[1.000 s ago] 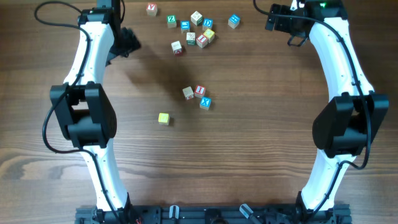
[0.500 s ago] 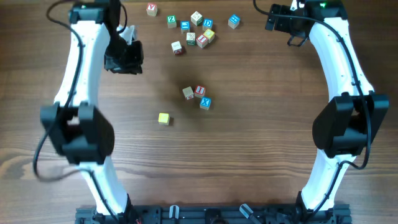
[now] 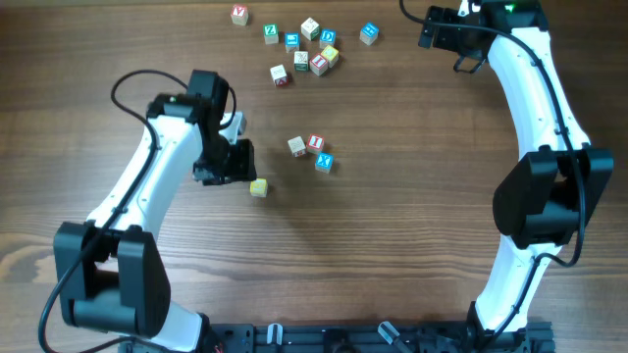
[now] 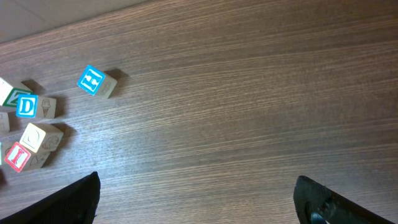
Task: Form a circle
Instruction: 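Reach the left gripper down to the yellow 'S' block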
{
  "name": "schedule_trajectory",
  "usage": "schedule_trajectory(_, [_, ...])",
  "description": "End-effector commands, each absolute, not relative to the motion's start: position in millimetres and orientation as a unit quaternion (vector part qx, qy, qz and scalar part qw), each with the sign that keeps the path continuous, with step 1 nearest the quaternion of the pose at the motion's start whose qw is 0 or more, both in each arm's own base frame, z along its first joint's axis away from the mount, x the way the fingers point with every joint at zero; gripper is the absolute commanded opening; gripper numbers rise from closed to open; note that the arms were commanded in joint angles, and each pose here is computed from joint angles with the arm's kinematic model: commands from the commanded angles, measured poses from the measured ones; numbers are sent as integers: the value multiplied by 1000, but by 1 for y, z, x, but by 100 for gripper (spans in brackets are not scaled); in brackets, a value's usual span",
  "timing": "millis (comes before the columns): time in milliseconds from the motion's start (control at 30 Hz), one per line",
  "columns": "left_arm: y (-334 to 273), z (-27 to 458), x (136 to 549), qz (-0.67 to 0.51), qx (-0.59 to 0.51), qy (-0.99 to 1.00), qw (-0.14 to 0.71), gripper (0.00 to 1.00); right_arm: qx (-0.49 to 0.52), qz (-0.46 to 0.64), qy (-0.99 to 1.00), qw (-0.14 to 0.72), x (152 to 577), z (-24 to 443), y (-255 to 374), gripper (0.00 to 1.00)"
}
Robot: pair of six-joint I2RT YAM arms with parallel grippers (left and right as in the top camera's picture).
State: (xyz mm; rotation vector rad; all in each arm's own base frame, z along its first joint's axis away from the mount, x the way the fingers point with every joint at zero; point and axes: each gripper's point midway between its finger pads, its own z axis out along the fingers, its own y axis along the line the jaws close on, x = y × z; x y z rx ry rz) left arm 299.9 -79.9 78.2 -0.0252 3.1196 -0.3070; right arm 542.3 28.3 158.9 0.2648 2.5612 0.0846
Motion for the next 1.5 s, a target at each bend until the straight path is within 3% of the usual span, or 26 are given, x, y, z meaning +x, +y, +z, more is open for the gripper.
schedule_trajectory(0, [-70, 59, 304, -74, -13, 996, 37, 69, 92, 24, 957, 275, 543, 153, 28, 100])
schedule_trajectory(567, [-97, 17, 305, -88, 36, 991, 90, 65, 92, 25, 957, 275, 543, 153, 28, 100])
schedule_trajectory(733, [-96, 7, 297, -87, 37, 992, 85, 54, 93, 25, 957, 275, 543, 153, 28, 100])
schedule_trajectory(800, [-98, 7, 302, -90, 38, 991, 96, 43, 92, 25, 957, 275, 543, 153, 28, 100])
schedule_trajectory(967, [-107, 13, 320, -104, 45, 984, 136, 31, 92, 24, 957, 275, 543, 153, 28, 100])
schedule_trajectory(1167, [-139, 22, 333, -118, 101, 971, 182, 32, 92, 24, 957, 275, 543, 153, 28, 100])
schedule_trajectory(1400, [-155, 21, 326, -98, 143, 967, 187, 50, 92, 24, 957, 275, 543, 153, 28, 100])
schedule_trajectory(1467, [-153, 20, 323, -97, 140, 969, 180, 52, 92, 24, 957, 275, 543, 153, 28, 99])
